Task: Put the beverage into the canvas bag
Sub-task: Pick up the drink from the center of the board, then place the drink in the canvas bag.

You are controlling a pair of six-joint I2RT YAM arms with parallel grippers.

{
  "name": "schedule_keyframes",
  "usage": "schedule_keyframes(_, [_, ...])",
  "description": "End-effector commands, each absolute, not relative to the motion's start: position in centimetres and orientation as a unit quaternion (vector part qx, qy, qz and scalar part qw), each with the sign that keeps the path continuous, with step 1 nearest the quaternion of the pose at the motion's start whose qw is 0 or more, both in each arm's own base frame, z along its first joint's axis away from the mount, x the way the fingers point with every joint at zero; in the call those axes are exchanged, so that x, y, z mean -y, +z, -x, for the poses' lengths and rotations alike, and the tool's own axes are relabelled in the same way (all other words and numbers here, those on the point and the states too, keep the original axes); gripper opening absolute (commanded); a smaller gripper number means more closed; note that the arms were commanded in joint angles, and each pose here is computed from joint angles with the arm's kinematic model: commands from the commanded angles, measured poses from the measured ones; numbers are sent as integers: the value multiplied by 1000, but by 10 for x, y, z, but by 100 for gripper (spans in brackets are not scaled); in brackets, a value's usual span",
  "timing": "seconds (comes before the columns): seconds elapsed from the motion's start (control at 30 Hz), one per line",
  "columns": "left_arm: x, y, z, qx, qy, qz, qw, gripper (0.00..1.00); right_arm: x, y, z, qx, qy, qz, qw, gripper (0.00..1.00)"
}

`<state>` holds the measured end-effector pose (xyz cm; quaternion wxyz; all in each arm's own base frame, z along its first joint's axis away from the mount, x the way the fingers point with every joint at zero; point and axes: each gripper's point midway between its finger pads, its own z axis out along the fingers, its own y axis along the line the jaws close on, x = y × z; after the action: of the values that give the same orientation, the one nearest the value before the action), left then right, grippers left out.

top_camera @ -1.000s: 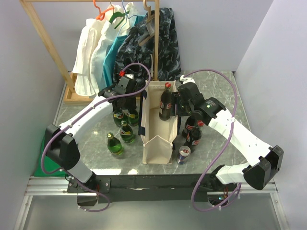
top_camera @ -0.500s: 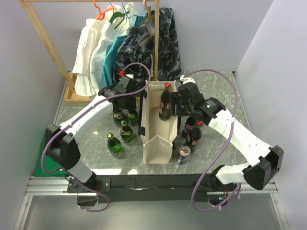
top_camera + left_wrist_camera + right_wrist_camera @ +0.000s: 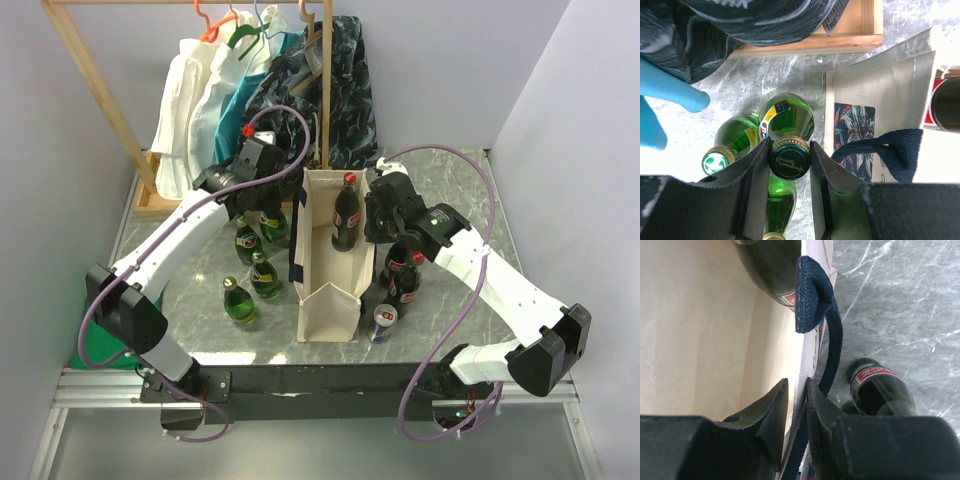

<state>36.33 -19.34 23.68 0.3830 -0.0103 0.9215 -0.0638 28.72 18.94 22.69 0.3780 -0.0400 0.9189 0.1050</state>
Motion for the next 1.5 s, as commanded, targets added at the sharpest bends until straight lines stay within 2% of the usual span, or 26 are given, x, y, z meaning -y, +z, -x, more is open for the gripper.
schedule_keyframes(0.0, [191,316,-372,-873,-102,27,476,1,-189,244,-282,-910,115,37,396,27])
schedule_keyframes(0.33, [186,377,-366,-848,-121,20,516,1,-177,248,-281,-912,78,30,401,0])
schedule_keyframes(0.83, [180,441,-358,-809,-136,-9,572,1,-179,240,-281,-915,72,32,395,0])
schedule_keyframes(1.47, [210,519,-332,-736,-256,-74,622,1,-186,230,-281,-918,78,36,388,0])
